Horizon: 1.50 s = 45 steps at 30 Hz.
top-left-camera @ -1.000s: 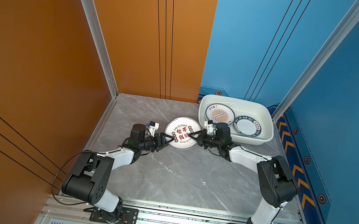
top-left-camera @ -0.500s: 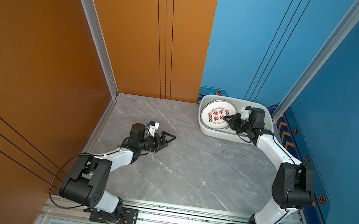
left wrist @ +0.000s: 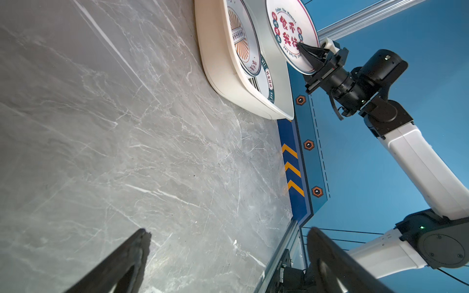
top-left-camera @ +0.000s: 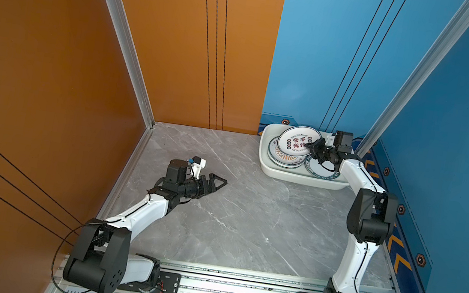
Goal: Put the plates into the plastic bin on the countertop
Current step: 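Lower the red-lettered plate onto the stacked plates in the bin with the right gripper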
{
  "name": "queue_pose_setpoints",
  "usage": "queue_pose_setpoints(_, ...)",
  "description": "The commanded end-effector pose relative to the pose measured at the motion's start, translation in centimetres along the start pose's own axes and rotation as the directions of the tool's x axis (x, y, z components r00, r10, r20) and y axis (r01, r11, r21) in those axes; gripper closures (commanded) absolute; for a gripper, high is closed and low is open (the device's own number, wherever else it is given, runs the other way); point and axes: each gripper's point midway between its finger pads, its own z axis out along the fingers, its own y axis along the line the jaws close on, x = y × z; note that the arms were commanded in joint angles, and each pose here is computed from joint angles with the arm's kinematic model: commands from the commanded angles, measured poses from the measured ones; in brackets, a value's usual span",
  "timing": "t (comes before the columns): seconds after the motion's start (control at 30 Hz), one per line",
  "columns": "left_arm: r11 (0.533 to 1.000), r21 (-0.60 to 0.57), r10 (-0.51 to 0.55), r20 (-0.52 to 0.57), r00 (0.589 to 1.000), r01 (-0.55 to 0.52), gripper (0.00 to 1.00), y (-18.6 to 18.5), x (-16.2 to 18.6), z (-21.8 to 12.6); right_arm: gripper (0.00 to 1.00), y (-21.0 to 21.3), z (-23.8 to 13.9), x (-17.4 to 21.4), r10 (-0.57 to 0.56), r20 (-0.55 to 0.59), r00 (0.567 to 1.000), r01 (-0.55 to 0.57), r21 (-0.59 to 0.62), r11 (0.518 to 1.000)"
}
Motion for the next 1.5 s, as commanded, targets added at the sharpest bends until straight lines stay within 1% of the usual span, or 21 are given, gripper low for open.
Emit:
queue_pose_setpoints(0.0, 0.999, -0.021, 0.036, 0.007, 0.999, -0.036, 0.02, -0.1, -0.3, -0.3, 1.0, 1.1, 0.5, -1.0, 0.015, 0.009, 1.0, -0.015, -0.023, 1.0)
queue_pose_setpoints(0.47, 0.999, -0.024, 0.028, 0.005, 1.0, -0.028, 0.02, 0.3, -0.4, 0.0, 1.0, -3.1, 4.4, -0.9, 0.097, -0.027, 0.995, -0.098, -0.003, 0.995)
queue_pose_setpoints(0.73, 0.999, -0.024, 0.029, 0.006, 1.0, -0.029, 0.02, 0.3, -0.4, -0.1, 1.0, -4.1, 5.6, -0.5, 0.12, -0.045, 0.992, -0.121, -0.002, 0.993)
queue_pose_setpoints(0.97, 0.999, -0.026, 0.027, 0.004, 1.0, -0.027, 0.02, 0.3, -0.4, 0.0, 0.74, -4.6, 5.3, -0.1, 0.112, -0.066, 0.992, -0.109, 0.04, 0.993)
queue_pose_setpoints(1.03, 0.999, -0.026, 0.026, 0.004, 1.0, -0.026, 0.02, 0.4, -0.4, 0.0, 0.7, -4.8, 5.1, -0.1, 0.101, -0.075, 0.992, -0.096, 0.066, 0.993)
queue_pose_setpoints(1.27, 0.999, -0.029, 0.024, 0.003, 1.0, -0.024, 0.02, 0.4, -0.3, 0.0, 0.65, -5.8, 4.1, 0.4, 0.062, -0.104, 0.993, -0.044, 0.164, 0.985)
queue_pose_setpoints(1.47, 0.999, -0.029, 0.024, 0.002, 1.0, -0.024, 0.02, 0.4, -0.2, 0.0, 0.63, -6.4, 3.6, 0.8, 0.048, -0.123, 0.991, -0.022, 0.206, 0.978)
